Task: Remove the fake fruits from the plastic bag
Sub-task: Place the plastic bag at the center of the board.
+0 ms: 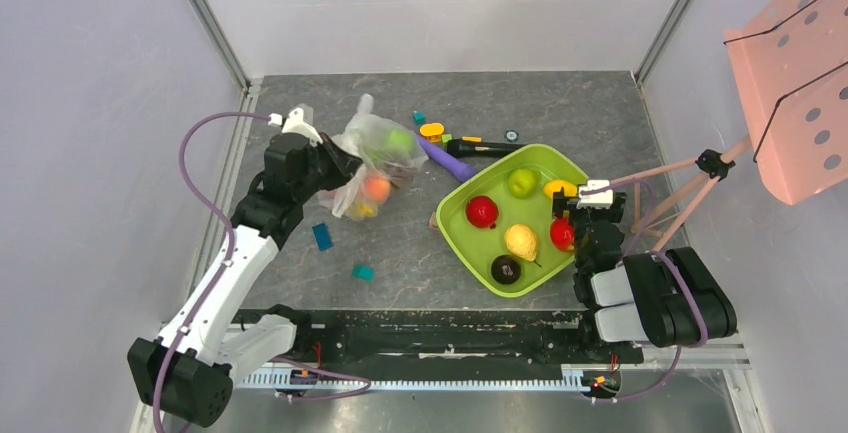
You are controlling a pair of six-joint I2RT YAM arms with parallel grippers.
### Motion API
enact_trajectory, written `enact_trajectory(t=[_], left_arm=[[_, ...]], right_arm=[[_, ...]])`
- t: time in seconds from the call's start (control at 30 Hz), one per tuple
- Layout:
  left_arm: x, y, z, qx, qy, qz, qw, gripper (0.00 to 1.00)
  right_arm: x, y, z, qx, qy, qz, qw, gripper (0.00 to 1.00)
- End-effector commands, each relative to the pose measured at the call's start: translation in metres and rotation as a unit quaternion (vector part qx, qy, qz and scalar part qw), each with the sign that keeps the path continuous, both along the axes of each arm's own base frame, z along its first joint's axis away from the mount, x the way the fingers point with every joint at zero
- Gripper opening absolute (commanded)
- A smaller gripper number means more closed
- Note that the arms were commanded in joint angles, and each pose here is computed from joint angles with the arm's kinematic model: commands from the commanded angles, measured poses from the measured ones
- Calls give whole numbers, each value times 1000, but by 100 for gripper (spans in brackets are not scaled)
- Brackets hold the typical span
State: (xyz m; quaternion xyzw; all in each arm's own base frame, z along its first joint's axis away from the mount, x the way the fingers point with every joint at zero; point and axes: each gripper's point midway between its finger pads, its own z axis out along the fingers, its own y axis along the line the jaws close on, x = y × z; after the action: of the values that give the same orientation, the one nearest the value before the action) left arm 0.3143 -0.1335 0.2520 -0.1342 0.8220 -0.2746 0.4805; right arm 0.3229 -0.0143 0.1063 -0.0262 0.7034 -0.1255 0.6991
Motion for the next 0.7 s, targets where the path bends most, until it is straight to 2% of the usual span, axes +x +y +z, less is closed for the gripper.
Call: enact_trajectory(t=[0.0,0.03,0.07,0.1,0.23,0.53,0.67], left_arm=[[-5,17,-26,56,0,11,998,20],[-9,27,-44,77,20,29,996,26],[-14,33,-59,88,36,38,995,40],[-17,36,-69,95,45,40,994,48],[-21,40,-87,109,60,42,991,63],[-13,23,-76,95,47,3,994,75],[-4,19,-76,112,59,-14,992,77]], right_arm=[[-25,-3,-21,1,22,0,1000,98],[-25,-3,-21,1,22,0,1000,98],[-25,-3,-21,1,23,0,1000,98],[-25,-3,-21,1,22,-1,1000,98],[-25,-3,-21,1,22,0,1000,98],[-25,-3,-21,1,23,1,1000,98],[-25,-3,-21,1,23,1,1000,98]])
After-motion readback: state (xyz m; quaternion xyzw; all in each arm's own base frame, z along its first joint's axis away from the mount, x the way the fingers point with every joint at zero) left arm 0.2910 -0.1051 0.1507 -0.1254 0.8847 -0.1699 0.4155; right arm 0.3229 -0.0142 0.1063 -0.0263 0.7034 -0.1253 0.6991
